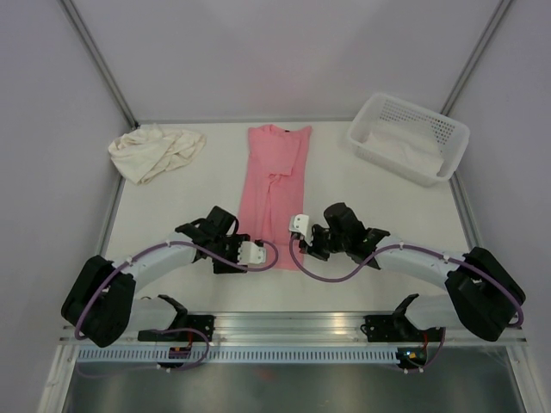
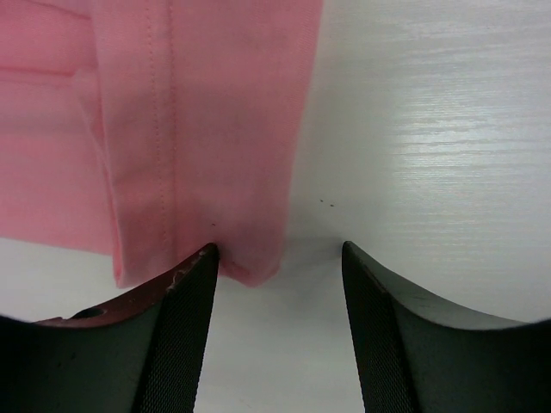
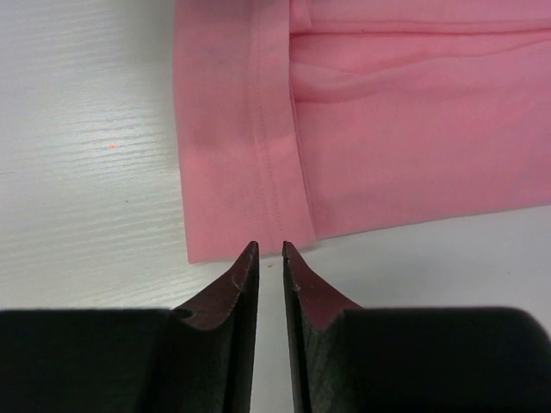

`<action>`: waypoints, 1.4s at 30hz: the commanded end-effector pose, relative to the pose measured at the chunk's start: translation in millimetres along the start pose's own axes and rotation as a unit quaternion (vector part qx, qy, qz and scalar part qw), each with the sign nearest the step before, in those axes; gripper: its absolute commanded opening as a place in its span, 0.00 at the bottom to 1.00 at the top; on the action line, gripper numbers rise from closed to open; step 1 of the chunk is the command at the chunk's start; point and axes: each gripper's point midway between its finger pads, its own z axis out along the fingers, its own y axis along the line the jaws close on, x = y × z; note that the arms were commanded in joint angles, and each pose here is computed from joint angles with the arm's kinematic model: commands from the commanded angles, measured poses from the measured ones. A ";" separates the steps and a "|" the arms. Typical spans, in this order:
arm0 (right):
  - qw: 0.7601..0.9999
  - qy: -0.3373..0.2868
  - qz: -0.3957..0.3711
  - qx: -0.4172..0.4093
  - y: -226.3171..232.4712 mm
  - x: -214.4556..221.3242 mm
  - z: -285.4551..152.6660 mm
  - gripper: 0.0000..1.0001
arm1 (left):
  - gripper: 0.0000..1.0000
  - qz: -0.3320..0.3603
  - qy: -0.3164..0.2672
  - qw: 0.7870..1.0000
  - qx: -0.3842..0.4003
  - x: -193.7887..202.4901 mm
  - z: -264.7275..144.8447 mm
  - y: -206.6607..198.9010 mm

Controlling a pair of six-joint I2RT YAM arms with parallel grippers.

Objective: Roll the t-shirts
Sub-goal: Roll the tshirt

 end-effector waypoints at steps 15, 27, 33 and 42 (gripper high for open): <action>0.965 0.080 -0.228 -0.101 37.9 31.2 15.6 0.45 | 0.36 0.019 0.008 0.998 -0.056 5.9 8.1 18.7; 0.966 0.062 -0.240 -0.067 36.3 13.5 36.0 0.50 | 0.30 0.003 0.004 0.998 -0.060 -1.2 1.7 24.8; 0.963 0.094 -0.244 -0.071 33.4 22.5 43.5 0.48 | 0.35 -0.004 0.009 0.998 -0.066 -1.4 -1.0 29.0; 0.959 0.116 -0.245 -0.077 34.2 30.4 37.4 0.07 | 0.62 0.002 0.006 0.994 -0.109 -3.0 -22.2 35.7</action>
